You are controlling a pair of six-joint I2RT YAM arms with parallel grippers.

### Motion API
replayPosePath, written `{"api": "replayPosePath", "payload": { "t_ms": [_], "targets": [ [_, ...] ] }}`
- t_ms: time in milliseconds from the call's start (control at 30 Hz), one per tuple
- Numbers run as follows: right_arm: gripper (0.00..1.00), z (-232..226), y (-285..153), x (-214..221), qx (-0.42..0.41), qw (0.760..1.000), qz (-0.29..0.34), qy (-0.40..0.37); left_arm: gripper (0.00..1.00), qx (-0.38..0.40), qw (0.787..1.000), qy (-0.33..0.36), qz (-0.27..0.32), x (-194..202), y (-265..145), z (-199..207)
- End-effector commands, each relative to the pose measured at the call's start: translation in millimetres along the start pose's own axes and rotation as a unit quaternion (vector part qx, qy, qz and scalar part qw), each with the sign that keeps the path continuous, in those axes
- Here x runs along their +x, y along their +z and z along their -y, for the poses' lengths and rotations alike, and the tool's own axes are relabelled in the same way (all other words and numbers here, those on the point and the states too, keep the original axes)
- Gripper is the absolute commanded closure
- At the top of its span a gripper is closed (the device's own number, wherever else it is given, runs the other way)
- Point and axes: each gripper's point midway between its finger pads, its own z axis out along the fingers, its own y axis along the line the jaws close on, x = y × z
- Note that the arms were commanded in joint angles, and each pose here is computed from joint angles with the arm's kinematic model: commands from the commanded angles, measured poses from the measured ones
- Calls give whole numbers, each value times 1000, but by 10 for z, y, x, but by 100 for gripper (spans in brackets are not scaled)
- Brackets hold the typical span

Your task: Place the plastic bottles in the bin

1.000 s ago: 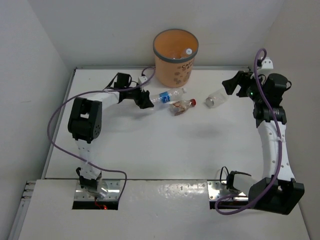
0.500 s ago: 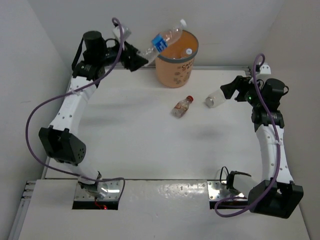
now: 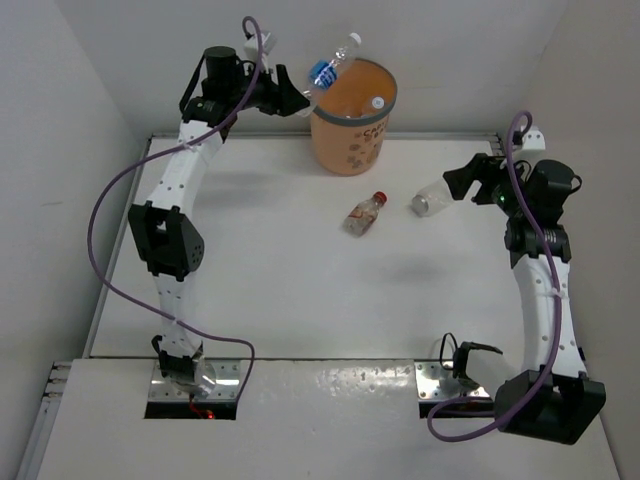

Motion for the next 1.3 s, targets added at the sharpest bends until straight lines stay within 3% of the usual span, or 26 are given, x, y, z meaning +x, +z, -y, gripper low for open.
{"api": "replayPosePath", "payload": {
  "t_ms": [0, 567, 600, 633, 733, 767, 867, 1033, 1267],
  "targets": [
    [20, -16, -16, -52, -6, 1000, 10, -13, 100, 9, 998, 23, 63, -494, -53, 240],
    [20, 38, 23, -6, 1, 1000, -5, -8, 100, 28, 996, -17, 80, -371, 305, 15],
    [20, 39, 19, -7, 2, 1000, -5, -9, 97, 34, 996, -16, 79, -346, 331, 10],
    [20, 48, 23, 4, 3, 1000, -7, -10, 75, 34, 996, -16, 79, -345, 332, 10],
    [20, 45, 21, 4, 3, 1000, -8, -8, 40, 41, 995, -13, 85, -385, 328, 40],
    [20, 39, 15, 3, 2, 1000, -7, -8, 18, 37, 995, -13, 87, -391, 330, 25],
    [20, 40, 17, -7, 3, 1000, -5, -8, 0, 38, 995, -10, 91, -440, 296, 61],
    [20, 27, 3, -17, 2, 1000, -2, -6, 0, 47, 993, 3, 104, -612, 165, 215],
    [20, 17, 6, 34, -5, 1000, -5, -18, 0, 20, 991, 7, 135, -868, -248, 128]
  ]
}}
